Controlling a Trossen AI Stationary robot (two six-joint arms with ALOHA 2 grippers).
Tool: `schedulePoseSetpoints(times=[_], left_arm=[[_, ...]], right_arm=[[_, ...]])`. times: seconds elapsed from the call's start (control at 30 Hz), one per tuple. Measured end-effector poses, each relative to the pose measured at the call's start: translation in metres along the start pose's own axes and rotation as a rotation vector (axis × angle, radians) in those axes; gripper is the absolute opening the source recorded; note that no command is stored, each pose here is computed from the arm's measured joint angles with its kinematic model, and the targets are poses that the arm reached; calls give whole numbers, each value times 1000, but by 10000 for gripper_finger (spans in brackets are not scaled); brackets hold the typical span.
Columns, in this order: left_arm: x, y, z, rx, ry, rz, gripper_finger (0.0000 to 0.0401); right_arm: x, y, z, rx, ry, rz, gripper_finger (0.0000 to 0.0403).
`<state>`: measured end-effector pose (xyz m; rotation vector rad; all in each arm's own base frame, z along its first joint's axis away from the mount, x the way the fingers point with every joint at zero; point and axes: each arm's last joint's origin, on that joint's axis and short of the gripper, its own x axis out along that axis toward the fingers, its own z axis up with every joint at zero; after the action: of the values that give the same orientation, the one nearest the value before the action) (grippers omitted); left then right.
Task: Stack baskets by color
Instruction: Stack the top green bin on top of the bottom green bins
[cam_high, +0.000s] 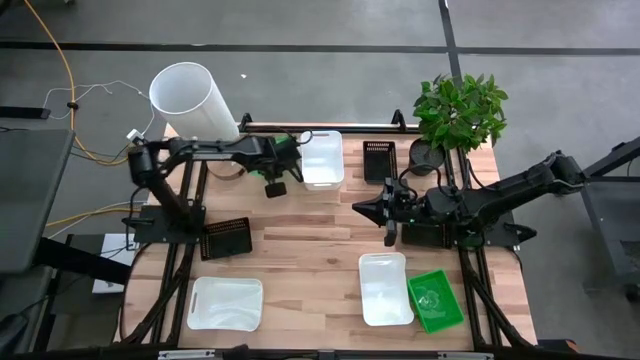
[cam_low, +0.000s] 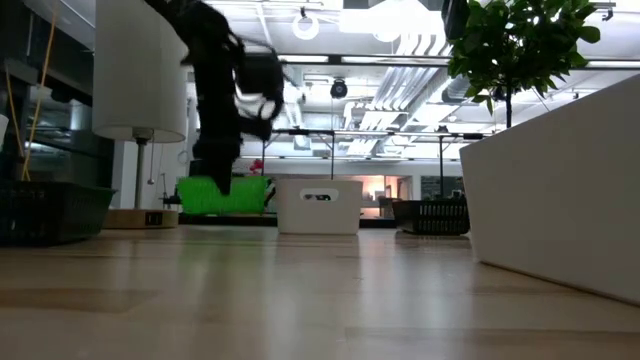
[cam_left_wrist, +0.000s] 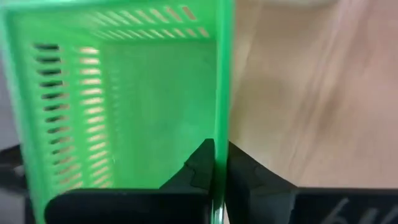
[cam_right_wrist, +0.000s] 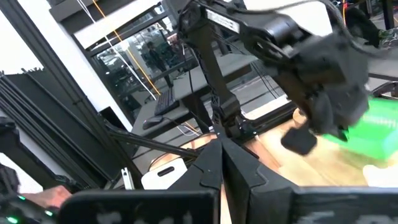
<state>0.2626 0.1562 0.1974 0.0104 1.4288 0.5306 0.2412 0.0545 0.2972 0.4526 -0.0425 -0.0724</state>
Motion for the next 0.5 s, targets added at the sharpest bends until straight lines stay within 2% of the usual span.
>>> schedulePoseSetpoints(times=[0.17, 0.3, 0.4, 0.5], left_arm=[[-60, -4, -11, -63, -156, 3, 1], [-110, -19, -25, -93, -328, -78, 1], [-138, -38, -32, -77, -429, -149, 0], [-155, -63, -33, -6, -473, -200, 0]], right_arm=[[0, 1, 3, 10, -25, 16, 0], [1, 3, 7, 14, -38, 9, 0], [3, 8, 18, -3, -15, -41, 0], [7, 12, 27, -67, 74, -161, 0]])
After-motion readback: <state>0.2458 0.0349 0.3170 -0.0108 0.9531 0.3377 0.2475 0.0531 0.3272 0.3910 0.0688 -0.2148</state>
